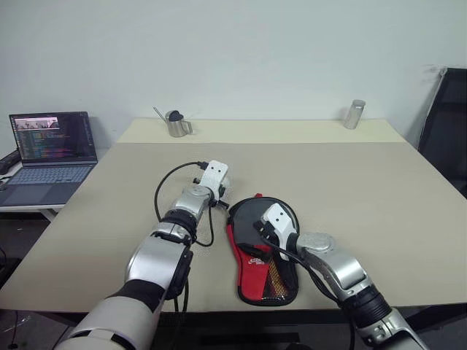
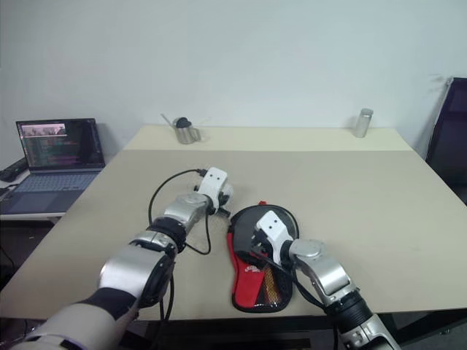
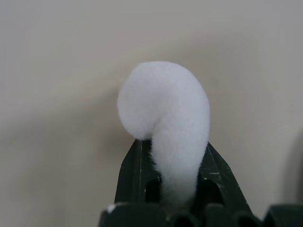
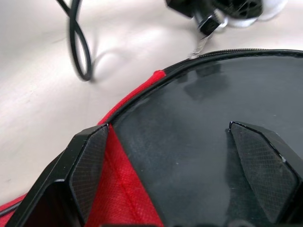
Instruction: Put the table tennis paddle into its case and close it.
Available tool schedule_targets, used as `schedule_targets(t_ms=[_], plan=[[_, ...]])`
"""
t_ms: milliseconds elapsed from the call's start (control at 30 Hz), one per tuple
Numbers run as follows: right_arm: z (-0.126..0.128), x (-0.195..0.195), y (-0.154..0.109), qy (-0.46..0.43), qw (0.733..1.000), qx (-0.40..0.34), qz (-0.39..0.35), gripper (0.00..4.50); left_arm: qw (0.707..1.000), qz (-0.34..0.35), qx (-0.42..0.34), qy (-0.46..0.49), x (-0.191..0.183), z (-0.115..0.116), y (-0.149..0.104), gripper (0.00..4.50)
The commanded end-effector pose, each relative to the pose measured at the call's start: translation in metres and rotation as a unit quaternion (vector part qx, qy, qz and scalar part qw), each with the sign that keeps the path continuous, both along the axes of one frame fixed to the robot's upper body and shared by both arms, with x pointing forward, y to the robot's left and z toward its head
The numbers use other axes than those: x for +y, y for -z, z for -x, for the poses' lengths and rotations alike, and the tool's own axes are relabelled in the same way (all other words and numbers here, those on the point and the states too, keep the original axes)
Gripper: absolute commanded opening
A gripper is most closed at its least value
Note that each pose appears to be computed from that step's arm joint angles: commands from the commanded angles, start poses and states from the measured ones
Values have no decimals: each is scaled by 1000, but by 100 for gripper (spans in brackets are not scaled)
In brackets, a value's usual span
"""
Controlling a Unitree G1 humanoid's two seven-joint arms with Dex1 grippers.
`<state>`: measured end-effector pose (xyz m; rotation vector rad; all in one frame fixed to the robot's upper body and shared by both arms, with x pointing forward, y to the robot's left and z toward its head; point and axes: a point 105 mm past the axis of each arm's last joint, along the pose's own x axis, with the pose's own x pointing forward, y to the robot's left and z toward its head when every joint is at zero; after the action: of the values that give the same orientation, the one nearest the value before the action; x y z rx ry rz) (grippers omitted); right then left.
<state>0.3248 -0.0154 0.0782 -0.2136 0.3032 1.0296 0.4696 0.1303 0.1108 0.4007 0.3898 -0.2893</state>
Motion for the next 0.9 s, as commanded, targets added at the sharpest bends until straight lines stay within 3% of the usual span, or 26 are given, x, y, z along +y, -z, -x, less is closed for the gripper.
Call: schedule_targets(t_ms=[33, 433, 500, 567, 767, 900], plan=[[15, 1, 27, -23, 997, 65, 28, 450, 995, -48, -84, 4, -8, -14, -48, 26], [32, 1, 29, -41, 993, 107, 26, 450, 969, -188, -149, 64, -47, -16, -63, 26], [36, 2, 29, -42, 992, 115, 25, 450, 931, -292, -200, 92, -59, -16, -74, 26], [38, 2, 29, -41, 992, 119, 24, 450, 898, -350, -240, 114, -72, -15, -83, 26], [41, 2, 29, -38, 991, 124, 24, 450, 839, -413, -297, 195, -123, -2, -83, 26], [42, 2, 31, -32, 991, 128, 21, 450, 803, -431, -319, 260, -156, 12, -69, 26]])
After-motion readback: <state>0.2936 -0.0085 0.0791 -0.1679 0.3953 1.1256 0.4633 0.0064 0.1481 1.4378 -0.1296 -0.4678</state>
